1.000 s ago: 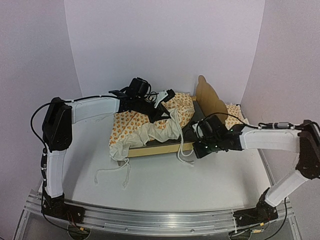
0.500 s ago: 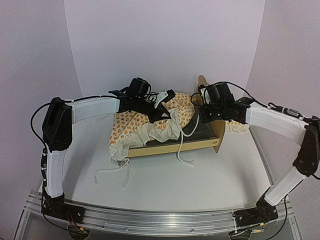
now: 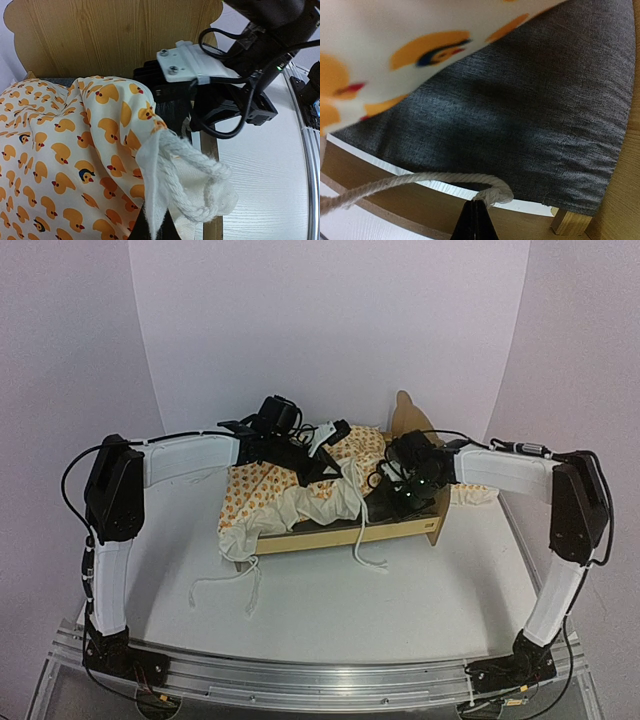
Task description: Set up the pet bed
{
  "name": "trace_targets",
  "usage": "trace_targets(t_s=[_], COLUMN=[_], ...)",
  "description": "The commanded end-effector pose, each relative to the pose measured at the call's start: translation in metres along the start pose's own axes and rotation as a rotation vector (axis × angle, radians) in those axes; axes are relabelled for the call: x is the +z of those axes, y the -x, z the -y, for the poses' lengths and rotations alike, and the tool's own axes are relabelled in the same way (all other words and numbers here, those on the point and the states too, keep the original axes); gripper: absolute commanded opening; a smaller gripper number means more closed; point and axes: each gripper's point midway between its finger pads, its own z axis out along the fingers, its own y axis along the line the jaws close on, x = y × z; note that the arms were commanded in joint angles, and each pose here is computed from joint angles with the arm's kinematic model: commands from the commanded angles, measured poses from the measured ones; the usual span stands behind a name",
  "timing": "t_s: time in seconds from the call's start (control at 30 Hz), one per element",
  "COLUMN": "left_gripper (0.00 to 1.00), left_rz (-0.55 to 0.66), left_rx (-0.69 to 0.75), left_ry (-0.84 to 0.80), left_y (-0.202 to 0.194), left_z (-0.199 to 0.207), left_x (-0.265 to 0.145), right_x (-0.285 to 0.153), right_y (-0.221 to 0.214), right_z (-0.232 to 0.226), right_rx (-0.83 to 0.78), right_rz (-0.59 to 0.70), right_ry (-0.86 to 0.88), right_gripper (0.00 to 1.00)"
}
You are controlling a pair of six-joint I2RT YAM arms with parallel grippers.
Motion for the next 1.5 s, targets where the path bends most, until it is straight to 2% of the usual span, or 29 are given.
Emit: trace_targets(t_s=[0.0,0.13,0.37,0.47,0.53,0.6,0.67,0.77,0.9,0.93,1.0,1.07,1.2,1.3,1.4,1.47], left_gripper=[0.00,0.00,0.00,0.00,0.00,0.00,0.00,0.00,0.00,0.00,0.00,0.00,0.00,0.00,0.00,0.00], left_rz=[0.041,0.043,0.045,0.048,0.048,0.046,0.045,0.042,0.045,0.046,0.050,0.051,0.052,0.051,0.045,0.043], left_rx=[0.029,0.032,0.047,0.052,0.060,0.062,0.065,0.067,0.073,0.075,0.079,0.082,0.084,0.083,0.082,0.083], left_ry=[-0.002,0.004,0.016,0.019,0.020,0.023,0.027,0.028,0.030,0.031,0.033,0.035,0.035,0.038,0.038,0.038], left_y=[0.020,0.021,0.024,0.024,0.025,0.024,0.024,0.024,0.025,0.026,0.028,0.028,0.028,0.028,0.026,0.026], left_z=[0.004,0.003,0.001,0.000,0.000,-0.001,-0.001,0.000,-0.001,-0.001,-0.002,-0.003,-0.003,-0.003,-0.003,-0.003], left_x=[-0.013,-0.014,-0.015,-0.015,-0.014,-0.015,-0.016,-0.017,-0.017,-0.017,-0.017,-0.016,-0.016,-0.016,-0.016,-0.016], right_x=[0.010,0.028,0.038,0.039,0.052,0.066,0.075,0.067,0.026,0.015,-0.008,-0.032,-0.065,-0.091,-0.099,-0.086], right_y=[-0.012,-0.021,-0.067,-0.087,-0.106,-0.112,-0.103,-0.061,-0.005,0.005,0.017,0.023,0.017,0.025,0.036,0.033], right_z=[-0.001,-0.003,-0.014,-0.026,-0.025,-0.013,-0.004,-0.002,-0.005,-0.006,-0.007,-0.009,-0.029,-0.037,-0.030,-0.018], right_rx=[0.111,0.142,0.256,0.306,0.317,0.285,0.277,0.296,0.305,0.313,0.323,0.317,0.280,0.247,0.234,0.248], right_rz=[-0.185,-0.300,-0.601,-0.772,-0.907,-0.945,-0.911,-0.752,-0.541,-0.503,-0.441,-0.394,-0.370,-0.298,-0.230,-0.249], right_ry=[0.071,0.090,0.208,0.267,0.245,0.170,0.119,0.111,0.147,0.156,0.155,0.158,0.278,0.341,0.311,0.233], right_gripper=[0.00,0.05,0.07,0.10,0.22,0.35,0.41,0.45,0.46,0.48,0.60,0.63,0.61,0.59,0.55,0.53])
